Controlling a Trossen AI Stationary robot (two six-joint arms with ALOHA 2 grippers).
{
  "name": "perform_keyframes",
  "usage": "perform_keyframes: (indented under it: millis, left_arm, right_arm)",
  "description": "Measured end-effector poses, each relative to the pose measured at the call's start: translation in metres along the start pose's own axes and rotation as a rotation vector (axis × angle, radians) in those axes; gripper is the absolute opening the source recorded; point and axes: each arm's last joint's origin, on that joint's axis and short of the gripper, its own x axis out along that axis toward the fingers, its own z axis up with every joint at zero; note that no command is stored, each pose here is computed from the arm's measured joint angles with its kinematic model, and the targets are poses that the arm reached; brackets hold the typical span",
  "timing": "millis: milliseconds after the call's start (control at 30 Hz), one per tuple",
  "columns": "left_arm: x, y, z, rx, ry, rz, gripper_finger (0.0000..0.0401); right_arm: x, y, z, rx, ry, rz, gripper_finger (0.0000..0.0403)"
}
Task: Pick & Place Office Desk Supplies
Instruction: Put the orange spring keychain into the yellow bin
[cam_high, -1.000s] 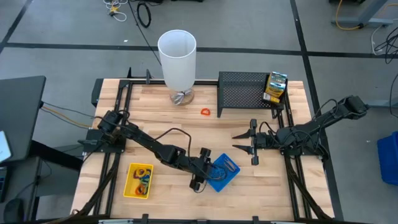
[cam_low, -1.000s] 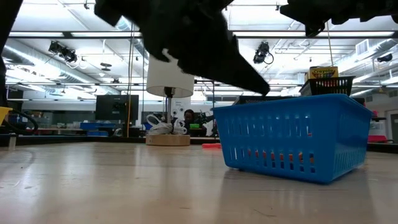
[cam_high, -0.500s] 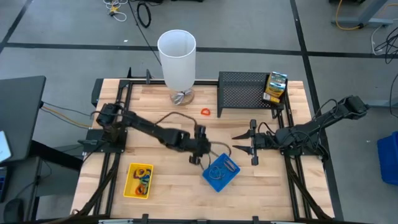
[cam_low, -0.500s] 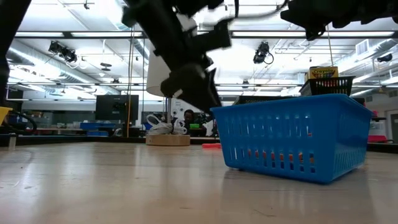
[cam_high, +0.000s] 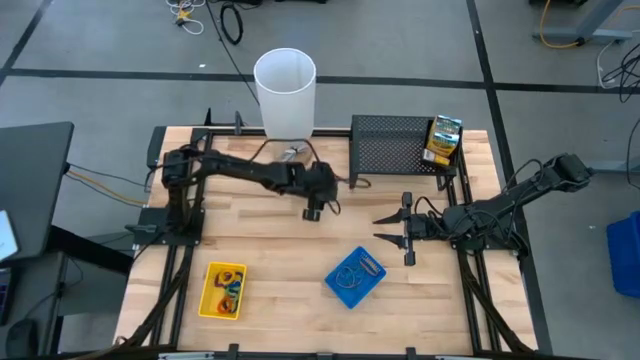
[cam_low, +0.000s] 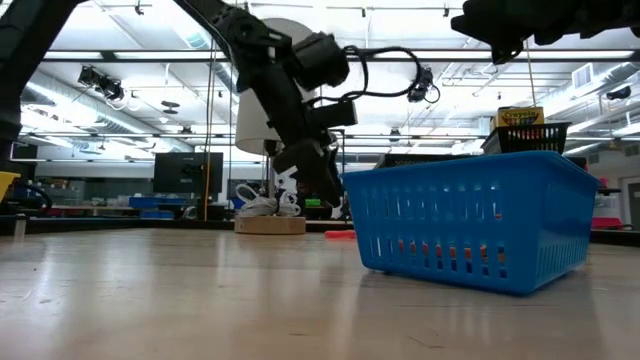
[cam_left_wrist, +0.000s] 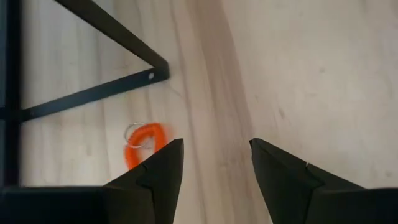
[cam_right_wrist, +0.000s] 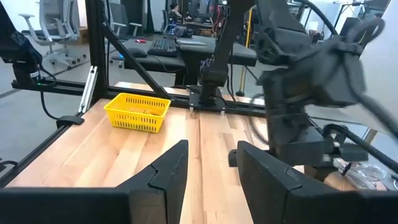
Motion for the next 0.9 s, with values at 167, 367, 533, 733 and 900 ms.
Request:
perform_keyframes:
  millis: [167, 367, 533, 733, 900]
  left_arm:
    - [0.004, 0.025, -0.010, -0.050, -0.064, -0.059, 0.0195]
    - [0.014, 0.050, -0.028, -0.121, -0.082, -0.093, 0.0194]
    - [0.022, 0.062, -0.026, -0.148, -0.053, -0.137, 0.0188]
    - [0.039, 0.070, -0.014, -0.123, 0.035, -0.186, 0.0183]
    - [0.054, 0.067, -0.016, -0.113, 0.120, -0.217, 0.0183]
  right_arm:
    - [0.000, 0.000, 0.000, -0.002, 0.000, 0.000, 0.0148]
    - [0.000, 0.000, 0.000, -0.010, -0.001, 0.000, 0.0148]
    - [0.000, -0.001, 0.001, -0.015, -0.007, -0.004, 0.0148]
    - [0.000, -0.001, 0.001, -0.014, -0.008, -0.007, 0.0148]
    - [0.000, -0.001, 0.001, -0.005, -0.007, -0.006, 0.0148]
